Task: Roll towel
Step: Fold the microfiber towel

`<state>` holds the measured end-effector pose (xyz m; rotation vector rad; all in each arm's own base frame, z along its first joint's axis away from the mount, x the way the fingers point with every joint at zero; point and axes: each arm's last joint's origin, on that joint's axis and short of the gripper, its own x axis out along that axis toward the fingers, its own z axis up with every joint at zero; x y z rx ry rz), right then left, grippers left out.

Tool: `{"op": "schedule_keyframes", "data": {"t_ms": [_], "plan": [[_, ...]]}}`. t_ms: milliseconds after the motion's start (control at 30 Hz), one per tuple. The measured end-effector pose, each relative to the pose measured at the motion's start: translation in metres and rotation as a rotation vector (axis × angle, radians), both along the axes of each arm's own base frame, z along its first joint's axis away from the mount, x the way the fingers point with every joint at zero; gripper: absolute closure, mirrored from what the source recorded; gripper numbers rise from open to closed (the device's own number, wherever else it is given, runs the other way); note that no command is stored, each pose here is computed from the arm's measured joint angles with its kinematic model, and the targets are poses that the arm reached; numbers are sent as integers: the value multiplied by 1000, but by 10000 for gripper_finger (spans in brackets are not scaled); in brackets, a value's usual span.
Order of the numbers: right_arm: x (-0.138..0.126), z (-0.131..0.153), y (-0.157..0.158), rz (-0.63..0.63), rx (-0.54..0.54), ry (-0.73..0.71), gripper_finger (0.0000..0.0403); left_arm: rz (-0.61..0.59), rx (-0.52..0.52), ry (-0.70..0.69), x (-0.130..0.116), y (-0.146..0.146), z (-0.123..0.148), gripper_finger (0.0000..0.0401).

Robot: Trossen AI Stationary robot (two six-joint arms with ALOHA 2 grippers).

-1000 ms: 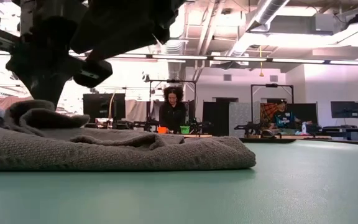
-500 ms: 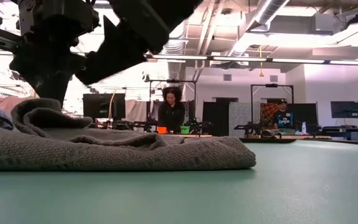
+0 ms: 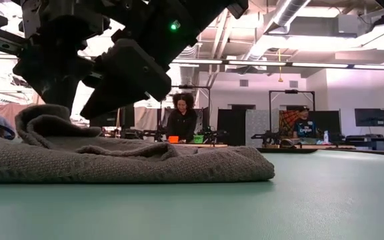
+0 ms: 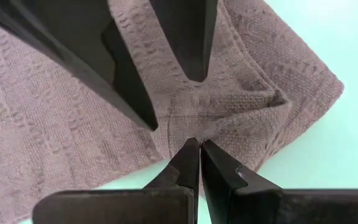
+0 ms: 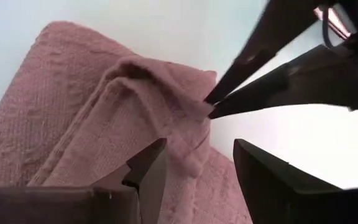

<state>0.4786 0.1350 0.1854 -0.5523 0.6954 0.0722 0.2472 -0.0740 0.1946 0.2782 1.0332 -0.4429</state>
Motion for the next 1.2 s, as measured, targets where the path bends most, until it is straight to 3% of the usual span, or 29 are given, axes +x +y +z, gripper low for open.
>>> {"op": "schedule_keyframes", "data": {"t_ms": [500,600,1200], "plan": [[5,-7,-6,31,-38,1,195,3,19,54,-5,2,-3,401],[6,-6,-9,28,-6,-1,195,4,36,52,-5,2,-3,401],[7,-3,-8,59,-50,-28,195,-48,1,-81,-21,6,29,401]]}}
